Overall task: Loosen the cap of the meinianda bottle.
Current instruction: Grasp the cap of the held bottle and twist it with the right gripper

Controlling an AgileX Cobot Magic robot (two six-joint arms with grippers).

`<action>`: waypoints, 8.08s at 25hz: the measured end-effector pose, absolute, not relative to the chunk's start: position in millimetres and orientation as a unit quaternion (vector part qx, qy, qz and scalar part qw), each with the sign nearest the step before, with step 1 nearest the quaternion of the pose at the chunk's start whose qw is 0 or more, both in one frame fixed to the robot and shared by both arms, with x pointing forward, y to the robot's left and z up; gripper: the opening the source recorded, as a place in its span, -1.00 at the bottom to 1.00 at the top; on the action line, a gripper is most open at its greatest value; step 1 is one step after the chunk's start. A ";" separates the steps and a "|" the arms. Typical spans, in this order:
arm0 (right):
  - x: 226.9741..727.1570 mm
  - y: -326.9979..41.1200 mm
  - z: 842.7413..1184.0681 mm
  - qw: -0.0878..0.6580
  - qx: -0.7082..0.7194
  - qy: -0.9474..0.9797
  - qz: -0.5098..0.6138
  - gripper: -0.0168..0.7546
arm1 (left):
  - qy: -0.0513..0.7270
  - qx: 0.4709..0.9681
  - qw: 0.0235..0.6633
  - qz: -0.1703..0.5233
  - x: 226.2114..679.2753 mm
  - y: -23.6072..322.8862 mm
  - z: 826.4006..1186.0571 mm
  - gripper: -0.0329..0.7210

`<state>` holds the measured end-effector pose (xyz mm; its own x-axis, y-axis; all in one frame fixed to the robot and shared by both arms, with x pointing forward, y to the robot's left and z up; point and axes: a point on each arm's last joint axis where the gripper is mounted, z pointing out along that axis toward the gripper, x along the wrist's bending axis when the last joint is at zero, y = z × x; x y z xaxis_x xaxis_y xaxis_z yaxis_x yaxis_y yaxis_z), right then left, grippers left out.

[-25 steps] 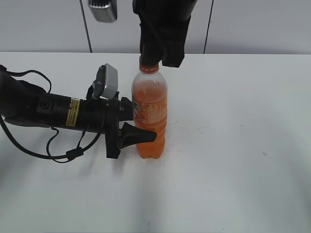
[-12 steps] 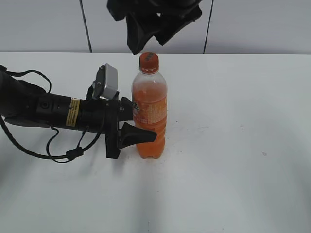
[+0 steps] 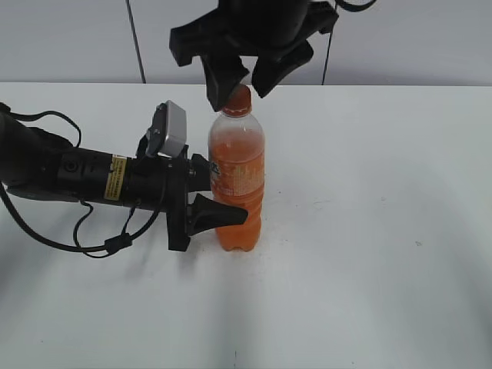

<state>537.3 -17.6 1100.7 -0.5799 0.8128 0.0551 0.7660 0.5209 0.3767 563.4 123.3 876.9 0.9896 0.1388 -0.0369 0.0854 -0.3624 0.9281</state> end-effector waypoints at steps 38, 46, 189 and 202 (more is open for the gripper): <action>525.0 -19.7 1121.5 0.117 0.080 0.972 0.188 0.51 | 0.063 0.826 0.560 0.025 563.0 123.6 876.9 0.10; 524.9 -30.7 1133.9 0.086 0.434 0.870 0.216 0.46 | 0.063 0.826 0.560 0.025 563.0 123.6 876.9 0.10; 539.9 -14.4 1094.2 0.055 0.469 0.863 0.176 0.07 | 0.058 0.826 0.560 0.022 562.1 123.2 876.7 0.10; 540.0 -14.1 1094.3 0.098 0.232 0.955 0.158 -0.25 | 0.059 0.827 0.559 0.022 562.1 123.3 876.7 0.10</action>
